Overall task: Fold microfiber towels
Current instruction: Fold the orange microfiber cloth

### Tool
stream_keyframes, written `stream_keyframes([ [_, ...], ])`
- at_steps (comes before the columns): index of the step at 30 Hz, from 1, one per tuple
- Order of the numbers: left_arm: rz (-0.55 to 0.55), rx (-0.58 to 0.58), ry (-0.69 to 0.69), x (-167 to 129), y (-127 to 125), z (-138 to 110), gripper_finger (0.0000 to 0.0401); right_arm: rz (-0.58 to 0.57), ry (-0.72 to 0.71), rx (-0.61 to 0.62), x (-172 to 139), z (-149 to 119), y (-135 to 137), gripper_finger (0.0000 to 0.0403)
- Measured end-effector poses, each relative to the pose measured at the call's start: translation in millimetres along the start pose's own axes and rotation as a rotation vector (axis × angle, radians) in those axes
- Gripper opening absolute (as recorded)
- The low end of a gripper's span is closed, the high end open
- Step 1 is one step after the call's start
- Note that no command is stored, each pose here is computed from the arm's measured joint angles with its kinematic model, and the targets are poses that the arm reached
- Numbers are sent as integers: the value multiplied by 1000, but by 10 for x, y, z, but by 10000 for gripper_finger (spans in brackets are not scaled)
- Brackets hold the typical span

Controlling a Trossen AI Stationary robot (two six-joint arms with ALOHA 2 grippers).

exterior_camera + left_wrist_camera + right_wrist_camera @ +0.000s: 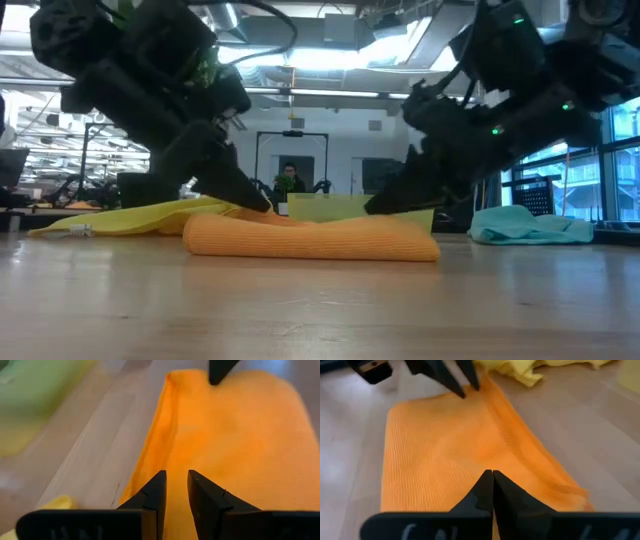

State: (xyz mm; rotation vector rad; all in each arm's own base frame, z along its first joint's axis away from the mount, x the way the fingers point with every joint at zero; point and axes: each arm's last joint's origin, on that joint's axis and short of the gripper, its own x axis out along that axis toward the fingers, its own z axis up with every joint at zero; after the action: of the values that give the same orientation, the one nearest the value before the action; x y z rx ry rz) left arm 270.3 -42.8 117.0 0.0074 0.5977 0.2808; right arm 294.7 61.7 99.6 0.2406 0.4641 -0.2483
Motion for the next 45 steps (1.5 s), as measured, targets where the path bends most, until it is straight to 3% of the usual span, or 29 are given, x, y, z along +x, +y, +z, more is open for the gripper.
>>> stream_keyframes([
  [4, 41, 32, 33, 61, 86, -37, 69, -30, 25, 30, 97, -35, -59, 4],
  [8, 159, 22, 70, 102, 241, -60, 69, -139, 72, 83, 112, -113, -149, 7],
  [11, 188, -1, 73, 124, 311, -54, 69, -195, 70, 106, 105, -132, -173, 8],
  [18, 185, -3, 54, 109, 299, -29, 69, -195, 65, 124, 106, -128, -171, 8],
  [24, 224, 6, -45, -15, 170, 79, 69, -128, 17, 116, 36, 14, -96, 8],
  [29, 170, 36, -110, -50, 45, 125, 69, -148, 1, 106, 27, 29, -98, 9],
  [35, 151, 41, -78, 29, 38, 53, 66, -210, 37, 116, 69, 10, -233, 9],
  [45, 220, 38, 29, 293, 160, -212, 30, -316, 86, 137, 63, -54, -334, 9],
])
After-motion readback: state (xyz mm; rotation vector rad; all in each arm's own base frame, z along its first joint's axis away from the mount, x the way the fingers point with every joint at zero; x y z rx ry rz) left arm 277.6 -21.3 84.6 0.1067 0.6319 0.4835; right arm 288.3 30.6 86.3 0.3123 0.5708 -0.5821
